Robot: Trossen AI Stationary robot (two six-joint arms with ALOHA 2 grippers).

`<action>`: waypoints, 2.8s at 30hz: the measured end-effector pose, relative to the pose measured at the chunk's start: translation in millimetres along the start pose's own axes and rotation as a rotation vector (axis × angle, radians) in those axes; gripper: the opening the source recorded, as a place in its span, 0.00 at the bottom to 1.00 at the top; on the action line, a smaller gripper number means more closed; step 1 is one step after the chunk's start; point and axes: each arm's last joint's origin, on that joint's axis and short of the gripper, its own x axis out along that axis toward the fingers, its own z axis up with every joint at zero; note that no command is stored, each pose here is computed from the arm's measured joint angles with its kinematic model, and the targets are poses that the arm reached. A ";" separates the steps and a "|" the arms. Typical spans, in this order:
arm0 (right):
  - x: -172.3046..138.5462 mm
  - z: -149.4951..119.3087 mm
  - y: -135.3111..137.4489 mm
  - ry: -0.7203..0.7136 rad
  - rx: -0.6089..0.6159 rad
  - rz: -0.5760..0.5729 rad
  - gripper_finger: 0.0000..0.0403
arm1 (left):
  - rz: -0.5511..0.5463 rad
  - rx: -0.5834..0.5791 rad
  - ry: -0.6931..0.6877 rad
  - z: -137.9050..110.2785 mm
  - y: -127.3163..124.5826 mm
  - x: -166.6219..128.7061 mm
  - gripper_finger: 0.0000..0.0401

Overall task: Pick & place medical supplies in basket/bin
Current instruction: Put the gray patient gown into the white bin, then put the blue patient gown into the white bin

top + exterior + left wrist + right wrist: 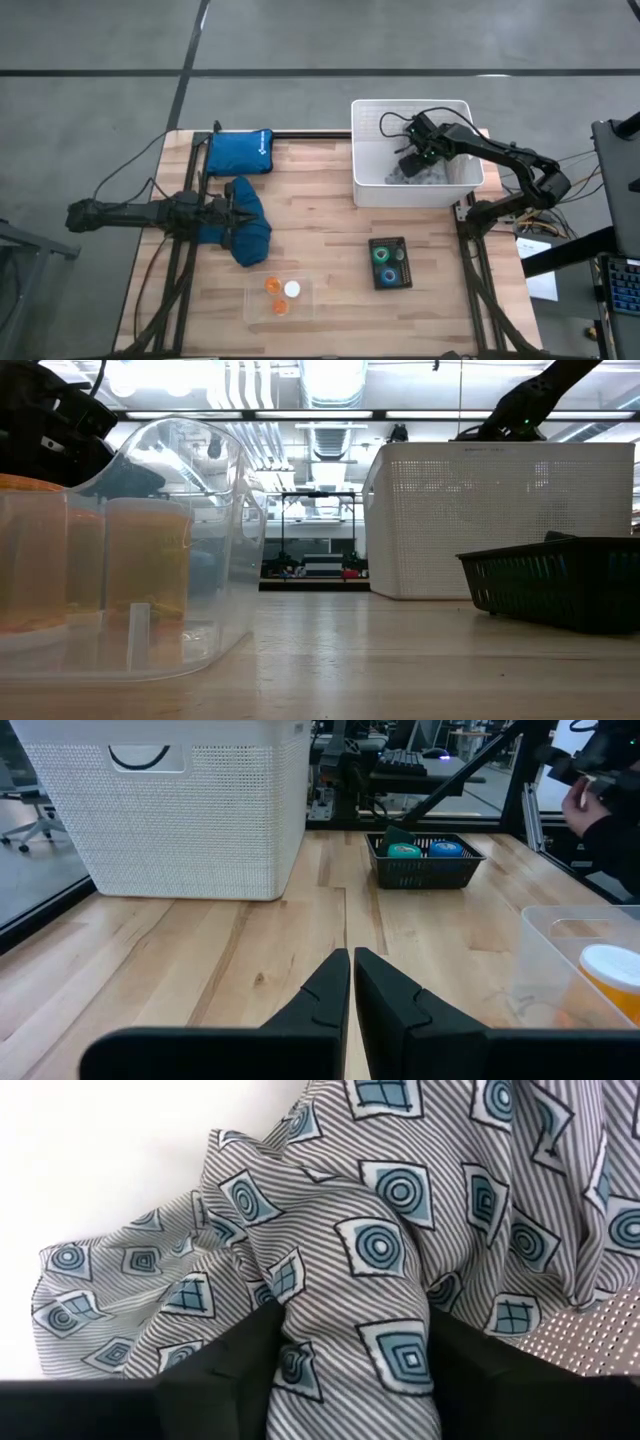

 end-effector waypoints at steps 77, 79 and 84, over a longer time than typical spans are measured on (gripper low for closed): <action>-109.6 13.5 98.9 -1.090 -0.643 0.592 0.95 | 0.000 -0.001 0.000 0.1 0.0 0.0 0.06; -109.9 14.8 100.0 -1.106 -0.643 0.600 0.95 | 0.000 -0.001 0.000 0.1 0.0 0.0 0.06; -116.4 14.2 97.3 -1.132 -0.617 0.621 0.95 | 0.000 -0.003 0.000 0.1 0.0 0.0 0.06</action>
